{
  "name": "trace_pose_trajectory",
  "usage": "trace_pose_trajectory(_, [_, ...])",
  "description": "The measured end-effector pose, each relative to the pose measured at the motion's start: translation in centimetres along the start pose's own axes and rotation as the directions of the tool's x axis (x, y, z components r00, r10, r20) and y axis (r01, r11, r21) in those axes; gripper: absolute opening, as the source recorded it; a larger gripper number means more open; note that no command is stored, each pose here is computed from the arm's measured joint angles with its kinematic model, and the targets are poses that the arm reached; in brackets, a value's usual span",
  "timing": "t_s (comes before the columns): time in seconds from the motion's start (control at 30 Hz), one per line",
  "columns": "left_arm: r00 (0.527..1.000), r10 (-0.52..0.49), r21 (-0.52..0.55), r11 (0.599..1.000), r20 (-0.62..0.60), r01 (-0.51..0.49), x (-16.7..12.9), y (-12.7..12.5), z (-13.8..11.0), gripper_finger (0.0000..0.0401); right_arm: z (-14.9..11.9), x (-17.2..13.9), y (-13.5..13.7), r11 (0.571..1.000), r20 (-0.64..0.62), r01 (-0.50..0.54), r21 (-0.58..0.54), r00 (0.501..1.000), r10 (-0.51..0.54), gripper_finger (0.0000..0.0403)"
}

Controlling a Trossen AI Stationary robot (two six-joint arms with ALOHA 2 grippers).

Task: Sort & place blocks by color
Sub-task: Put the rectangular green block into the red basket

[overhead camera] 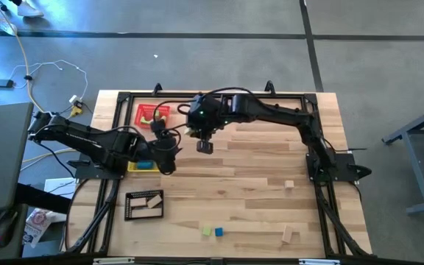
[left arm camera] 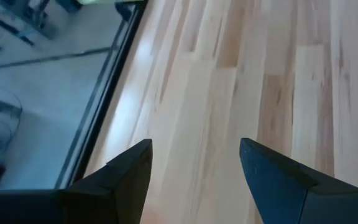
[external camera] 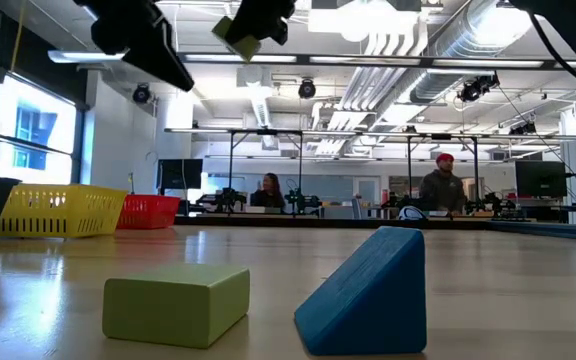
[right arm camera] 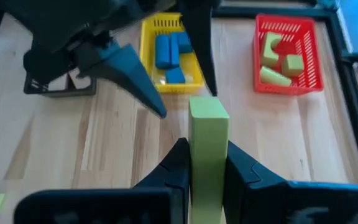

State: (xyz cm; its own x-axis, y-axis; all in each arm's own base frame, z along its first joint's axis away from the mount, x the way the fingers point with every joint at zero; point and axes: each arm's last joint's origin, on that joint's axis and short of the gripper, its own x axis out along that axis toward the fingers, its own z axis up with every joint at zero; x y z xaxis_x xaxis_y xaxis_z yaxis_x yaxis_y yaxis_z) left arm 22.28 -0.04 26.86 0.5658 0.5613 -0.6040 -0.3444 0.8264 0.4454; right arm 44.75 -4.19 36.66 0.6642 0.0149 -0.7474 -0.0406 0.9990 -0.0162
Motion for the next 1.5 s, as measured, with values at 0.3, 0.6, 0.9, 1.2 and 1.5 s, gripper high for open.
trace_pose_trajectory(0.3, [0.976,-0.086,-0.135,0.984,0.201,0.114,0.2,2.0,1.0,0.0227,0.4,-2.6,0.3,0.997,0.055,-0.029,-0.076,0.998,0.033,0.0032])
trace_pose_trajectory(0.6, [0.864,-0.129,-0.228,0.936,0.486,0.268,0.0,4.0,1.7,0.0227,1.1,-4.5,0.6,0.990,0.143,-0.063,-0.126,0.986,0.081,0.0032])
trace_pose_trajectory(0.9, [0.768,-0.206,-0.177,0.906,0.606,0.383,-0.5,4.3,2.6,0.0227,1.6,-4.6,0.6,0.991,0.200,-0.086,-0.100,0.974,0.104,0.0032])
trace_pose_trajectory(1.2, [0.737,-0.165,-0.194,0.906,0.656,0.376,-0.9,4.7,3.1,0.0223,2.1,-4.7,0.6,0.993,0.244,-0.106,-0.060,0.963,0.118,0.0033])
trace_pose_trajectory(1.5, [0.740,-0.142,-0.172,0.928,0.657,0.331,-0.8,4.7,3.1,0.0120,2.1,-4.6,0.6,0.993,0.248,-0.115,-0.037,0.961,0.121,0.0033])
